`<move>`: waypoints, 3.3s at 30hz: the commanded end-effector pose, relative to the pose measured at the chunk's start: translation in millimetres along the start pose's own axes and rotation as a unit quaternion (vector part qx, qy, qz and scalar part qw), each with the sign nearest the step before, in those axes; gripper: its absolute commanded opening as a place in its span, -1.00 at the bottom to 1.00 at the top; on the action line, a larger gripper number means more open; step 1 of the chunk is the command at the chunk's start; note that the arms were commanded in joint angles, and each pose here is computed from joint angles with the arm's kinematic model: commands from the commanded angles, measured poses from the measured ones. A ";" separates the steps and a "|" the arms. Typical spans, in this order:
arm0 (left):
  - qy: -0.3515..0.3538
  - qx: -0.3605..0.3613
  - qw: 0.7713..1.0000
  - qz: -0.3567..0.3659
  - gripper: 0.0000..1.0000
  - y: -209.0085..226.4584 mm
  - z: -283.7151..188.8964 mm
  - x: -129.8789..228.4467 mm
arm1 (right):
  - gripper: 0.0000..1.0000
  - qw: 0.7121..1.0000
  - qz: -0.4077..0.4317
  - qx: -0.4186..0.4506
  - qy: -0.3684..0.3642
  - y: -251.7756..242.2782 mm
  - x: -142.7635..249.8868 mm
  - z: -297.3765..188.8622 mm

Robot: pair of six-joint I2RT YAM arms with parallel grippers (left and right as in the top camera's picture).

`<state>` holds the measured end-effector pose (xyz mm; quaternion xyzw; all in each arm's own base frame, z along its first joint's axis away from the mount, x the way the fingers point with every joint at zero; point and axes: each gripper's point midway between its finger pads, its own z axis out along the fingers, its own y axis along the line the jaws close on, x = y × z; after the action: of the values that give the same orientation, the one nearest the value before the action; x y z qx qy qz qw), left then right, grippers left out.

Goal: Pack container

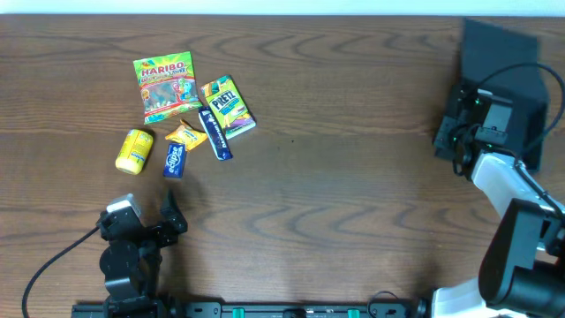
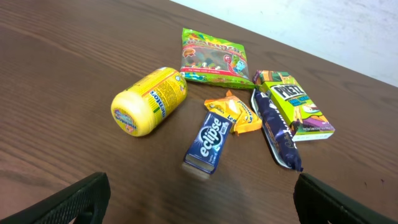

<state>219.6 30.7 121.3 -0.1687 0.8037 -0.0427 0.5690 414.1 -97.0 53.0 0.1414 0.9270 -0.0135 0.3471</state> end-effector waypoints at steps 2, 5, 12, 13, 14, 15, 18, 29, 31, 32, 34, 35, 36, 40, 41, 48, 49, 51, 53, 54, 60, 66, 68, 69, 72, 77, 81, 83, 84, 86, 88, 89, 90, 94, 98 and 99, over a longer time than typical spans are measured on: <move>0.008 -0.009 1.000 0.001 0.90 4.9 2.7 7.9 | -0.98 0.998 0.013 -0.066 0.012 24.0 2.2 -2.5; 0.008 -0.009 1.000 0.001 0.90 5.0 2.7 7.9 | -0.98 0.996 0.015 -0.084 0.023 43.5 6.1 -10.2; 0.008 -0.009 1.000 0.001 0.90 5.0 2.7 7.9 | -0.97 0.989 -0.027 -0.142 0.041 128.9 22.2 -50.2; 0.008 -0.009 1.000 0.001 0.91 5.0 2.7 7.9 | -0.97 0.987 -0.029 -0.153 0.043 146.0 26.2 -57.7; 0.008 -0.009 1.000 0.001 0.90 4.9 2.7 7.9 | -0.97 0.984 -0.039 -0.171 0.044 165.5 31.2 -65.6; 0.008 -0.009 1.000 0.001 0.91 5.0 2.7 7.9 | -0.97 0.980 -0.052 -0.186 0.046 187.3 39.0 -73.3; 0.008 -0.009 1.000 0.001 0.90 5.0 2.7 7.9 | -0.97 0.979 -0.059 -0.190 0.052 228.5 61.9 -88.2; 0.008 -0.009 1.000 0.001 0.90 5.0 2.7 7.9 | -0.97 0.978 -0.003 -0.205 0.030 326.2 121.8 -144.2; 0.008 -0.009 1.000 0.001 0.90 4.9 2.7 8.0 | -0.97 0.978 0.008 -0.205 0.034 334.8 123.6 -143.1; 0.008 -0.009 1.000 0.001 0.90 5.0 2.7 7.9 | -0.97 0.978 0.009 -0.205 0.035 339.4 123.6 -141.6; 0.008 -0.009 1.000 0.001 0.90 5.0 2.7 7.9 | -0.97 0.978 0.007 -0.206 0.037 349.5 121.6 -137.5; 0.008 -0.009 1.000 0.001 0.90 4.9 2.7 7.9 | -0.97 0.977 0.007 -0.209 0.040 355.4 121.3 -135.5; 0.008 -0.009 1.000 0.001 0.90 4.9 2.7 7.9 | -0.97 0.977 0.006 -0.209 0.042 359.5 120.5 -133.6; 0.008 -0.009 1.000 0.001 0.91 5.0 2.7 7.9 | -0.96 0.979 -0.002 -0.195 0.053 369.5 121.2 -124.5; 0.008 -0.009 1.000 0.001 0.90 4.9 2.7 7.9 | -0.97 0.980 -0.004 -0.191 0.056 370.8 121.9 -122.4; 0.008 -0.009 1.000 0.001 0.90 4.9 2.7 7.9 | 0.96 0.972 -0.064 -0.217 0.063 380.1 126.5 -126.8; 0.008 -0.009 1.000 0.001 0.90 4.9 2.7 7.9 | 0.99 0.968 -0.080 -0.230 0.066 383.6 127.0 -131.5; 0.008 -0.009 1.000 0.001 0.91 5.1 2.7 7.9 | 0.99 0.964 -0.094 -0.242 0.062 385.1 120.1 -143.8; 0.008 -0.009 1.000 0.001 0.90 4.9 2.7 7.9 | 0.98 0.961 -0.106 -0.251 0.048 383.6 109.0 -156.8; 0.008 -0.009 1.000 0.001 0.90 5.0 2.7 7.9 | 0.99 0.959 -0.116 -0.257 0.038 381.9 101.1 -167.0; 0.008 -0.009 1.000 0.001 0.90 4.9 2.7 7.9 | 0.99 0.961 -0.142 -0.235 -0.027 333.2 49.5 -218.1; 0.008 -0.009 1.000 0.001 0.90 5.0 2.7 7.9 | 0.98 0.986 -0.119 -0.119 -0.014 239.7 27.4 -220.3; 0.008 -0.009 1.000 0.001 0.90 5.0 2.7 7.9 | 0.98 0.989 -0.112 -0.096 -0.002 217.9 26.5 -221.0; 0.008 -0.009 1.000 0.001 0.91 4.9 2.7 7.9 | 0.98 0.990 -0.108 -0.086 0.004 207.2 26.9 -222.7; 0.008 -0.009 1.000 0.001 0.91 4.9 2.7 7.9 | 0.98 0.993 -0.101 -0.063 0.016 178.5 29.2 -233.4; 0.008 -0.009 1.000 0.001 0.90 4.9 2.7 7.9 | 0.99 0.985 -0.140 -0.097 0.026 153.5 40.8 -270.1; 0.008 -0.009 1.000 0.001 0.90 4.9 2.7 7.9 | 0.99 0.978 -0.162 -0.126 0.027 135.1 56.6 -301.5; 0.008 -0.009 1.000 0.001 0.90 5.0 2.7 7.9 | 0.99 0.974 -0.172 -0.142 0.023 126.9 63.8 -316.0; 0.008 -0.009 1.000 0.001 0.91 5.0 2.7 7.9 | 0.98 0.973 -0.176 -0.149 0.020 124.1 66.4 -321.4; 0.008 -0.009 1.000 0.001 0.90 5.0 2.7 7.9 | 0.99 0.971 -0.179 -0.157 0.012 117.4 70.2 -330.9; 0.008 -0.009 1.000 0.001 0.90 5.0 2.7 7.9 | 0.99 0.971 -0.177 -0.161 0.003 111.5 72.2 -337.9; 0.008 -0.009 1.000 0.001 0.90 5.0 2.7 7.9 | 0.99 0.971 -0.176 -0.163 -0.001 109.7 72.8 -340.5; 0.008 -0.009 1.000 0.001 0.91 4.9 2.7 7.9 | 0.98 0.971 -0.174 -0.165 -0.004 107.8 73.2 -342.9; 0.008 -0.009 1.000 0.001 0.90 5.0 2.7 7.9 | 0.98 0.971 -0.172 -0.167 -0.010 104.2 74.5 -347.0; 0.008 -0.009 1.000 0.001 0.90 4.9 2.7 7.9 | 0.98 0.971 -0.173 -0.167 -0.008 104.2 75.2 -346.5; 0.008 -0.009 1.000 0.001 0.91 5.0 2.7 7.9 | 0.98 0.971 -0.173 -0.167 -0.008 104.2 75.2 -346.5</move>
<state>219.6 30.7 121.3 -0.1687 0.8037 -0.0427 0.5690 167.2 65.4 272.8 -0.0745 0.9249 0.0816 0.3637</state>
